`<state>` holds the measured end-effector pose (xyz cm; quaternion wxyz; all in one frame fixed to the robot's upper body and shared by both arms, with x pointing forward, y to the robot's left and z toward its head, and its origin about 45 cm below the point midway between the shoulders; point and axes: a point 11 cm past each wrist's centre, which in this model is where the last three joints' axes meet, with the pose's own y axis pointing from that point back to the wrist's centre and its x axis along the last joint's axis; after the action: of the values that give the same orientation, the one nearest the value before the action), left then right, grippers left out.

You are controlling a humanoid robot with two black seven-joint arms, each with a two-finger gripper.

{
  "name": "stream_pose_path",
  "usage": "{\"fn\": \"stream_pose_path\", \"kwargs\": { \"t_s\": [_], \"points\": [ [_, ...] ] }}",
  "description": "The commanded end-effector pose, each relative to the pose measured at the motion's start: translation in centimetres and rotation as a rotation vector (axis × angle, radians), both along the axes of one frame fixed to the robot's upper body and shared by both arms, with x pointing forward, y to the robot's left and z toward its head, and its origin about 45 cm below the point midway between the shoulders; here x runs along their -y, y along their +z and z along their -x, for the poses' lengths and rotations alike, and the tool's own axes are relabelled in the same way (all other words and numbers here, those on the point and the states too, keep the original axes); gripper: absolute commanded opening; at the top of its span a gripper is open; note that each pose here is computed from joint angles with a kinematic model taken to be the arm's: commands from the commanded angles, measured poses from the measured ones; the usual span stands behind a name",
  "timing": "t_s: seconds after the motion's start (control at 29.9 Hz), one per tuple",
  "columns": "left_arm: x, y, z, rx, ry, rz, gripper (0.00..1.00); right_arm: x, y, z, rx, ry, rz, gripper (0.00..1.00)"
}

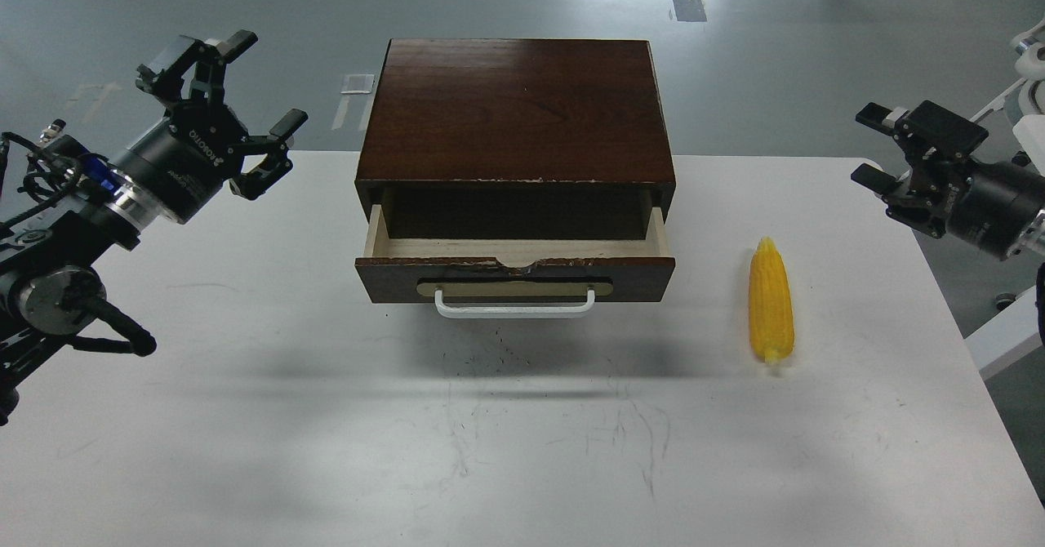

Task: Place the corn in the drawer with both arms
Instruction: 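Move the right gripper down to the yellow corn and grasp it, then lift the corn with the right gripper up above the box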

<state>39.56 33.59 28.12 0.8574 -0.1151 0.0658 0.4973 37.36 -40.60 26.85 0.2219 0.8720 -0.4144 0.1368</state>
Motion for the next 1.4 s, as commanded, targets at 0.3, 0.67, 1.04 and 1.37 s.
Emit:
{"fn": "stream_pose_path", "kwargs": {
  "t_s": [0.3, 0.67, 1.04, 1.37],
  "points": [
    [0.0, -0.1, 0.2, 0.001, -0.003, 0.006, 0.99, 1.0, -4.4, -0.1, -0.136, 0.19, 0.505, 1.0],
    [0.1, 0.0, 0.2, 0.005, -0.007, -0.003, 0.99, -1.8, -9.8, 0.0, -0.232, 0.25, 0.507, 1.0],
    [0.0, 0.1, 0.2, 0.006, -0.007, -0.006, 0.99, -4.0, -12.8, -0.1, -0.277, 0.289, 0.518, 1.0],
    [0.0, 0.1, 0.2, 0.006, -0.007, -0.006, 0.99, -3.9, -13.4, 0.5, -0.299, 0.303, 0.534, 0.89]
  ]
}}
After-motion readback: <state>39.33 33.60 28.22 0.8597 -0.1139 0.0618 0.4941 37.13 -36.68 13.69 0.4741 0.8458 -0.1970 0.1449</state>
